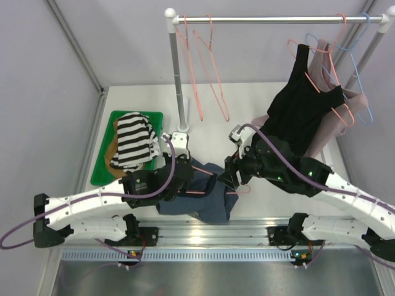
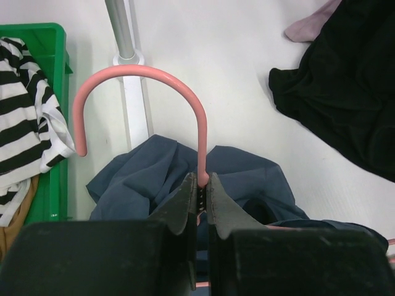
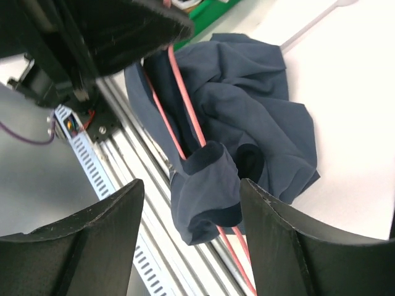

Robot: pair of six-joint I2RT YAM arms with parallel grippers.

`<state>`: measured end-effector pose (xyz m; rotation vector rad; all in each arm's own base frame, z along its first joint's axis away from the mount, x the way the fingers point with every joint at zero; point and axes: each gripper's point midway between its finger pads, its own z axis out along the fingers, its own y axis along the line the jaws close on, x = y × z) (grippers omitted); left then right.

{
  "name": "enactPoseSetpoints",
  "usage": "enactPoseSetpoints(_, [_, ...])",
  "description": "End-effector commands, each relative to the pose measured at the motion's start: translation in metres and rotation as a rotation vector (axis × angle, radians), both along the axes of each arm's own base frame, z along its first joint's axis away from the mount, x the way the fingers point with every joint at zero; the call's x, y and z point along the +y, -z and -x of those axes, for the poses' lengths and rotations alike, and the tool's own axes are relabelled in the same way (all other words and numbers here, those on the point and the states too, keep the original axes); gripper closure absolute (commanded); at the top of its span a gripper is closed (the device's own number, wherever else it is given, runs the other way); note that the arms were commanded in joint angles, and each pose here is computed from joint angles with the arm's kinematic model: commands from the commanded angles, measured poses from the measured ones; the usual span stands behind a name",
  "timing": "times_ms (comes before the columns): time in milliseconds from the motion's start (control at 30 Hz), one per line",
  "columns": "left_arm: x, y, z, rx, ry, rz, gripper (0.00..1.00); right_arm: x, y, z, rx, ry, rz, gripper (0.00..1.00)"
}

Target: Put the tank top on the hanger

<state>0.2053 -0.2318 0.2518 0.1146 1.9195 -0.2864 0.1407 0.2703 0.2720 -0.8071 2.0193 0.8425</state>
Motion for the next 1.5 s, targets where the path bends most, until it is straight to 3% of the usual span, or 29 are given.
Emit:
enactPoseSetpoints(0, [-0.003, -0.041, 0.002, -0.045, 0.041, 0.062, 1.00, 0.011, -0.001, 0.005, -0.075, -0.125, -0.027, 0.36])
enactPoseSetpoints(300, [-0.005, -0.052, 0.007, -0.034, 0.090, 0.056, 1.00, 0.030, 0.022, -0.006, -0.095, -0.174, -0.001, 0.35])
enactPoseSetpoints(500, [-0.004, -0.061, 0.007, -0.044, 0.090, 0.064, 1.00, 0.032, 0.028, -0.004, -0.089, -0.162, -0.044, 0.46])
enactPoseSetpoints(700, [-0.006, -0.067, 0.006, -0.050, 0.091, 0.067, 1.00, 0.029, 0.027, -0.004, -0.114, -0.131, -0.111, 0.74])
enactPoseSetpoints(733, [-0.006, -0.070, 0.007, -0.053, 0.091, 0.073, 1.00, 0.027, 0.025, -0.004, -0.118, -0.124, -0.120, 0.89])
enactPoseSetpoints(767, [-0.006, -0.072, 0.006, -0.055, 0.089, 0.075, 1.00, 0.026, 0.028, -0.003, -0.115, -0.124, -0.120, 0.98])
enactPoseSetpoints(933, [-0.008, -0.082, 0.006, -0.058, 0.093, 0.083, 1.00, 0.021, 0.016, 0.000, -0.160, -0.109, -0.211, 1.00])
enactPoseSetpoints(1033, [-0.011, -0.085, 0.006, -0.056, 0.104, 0.076, 0.85, 0.016, 0.009, 0.001, -0.191, -0.089, -0.271, 1.00])
enactPoseSetpoints(1067, [-0.013, -0.086, 0.007, -0.053, 0.115, 0.078, 0.73, 0.015, 0.011, -0.001, -0.204, -0.075, -0.284, 1.00])
enactPoseSetpoints(1167, [-0.018, -0.089, 0.010, -0.048, 0.149, 0.085, 0.55, 0.008, 0.007, -0.001, -0.227, -0.049, -0.314, 1.00])
enactPoseSetpoints(1267, [-0.023, -0.095, 0.015, -0.052, 0.201, 0.097, 0.48, 0.003, 0.003, -0.003, -0.245, -0.026, -0.333, 1.00])
enactPoseSetpoints(1467, [-0.025, -0.112, 0.023, -0.065, 0.270, 0.132, 0.44, -0.003, -0.007, -0.001, -0.261, -0.017, -0.355, 1.00])
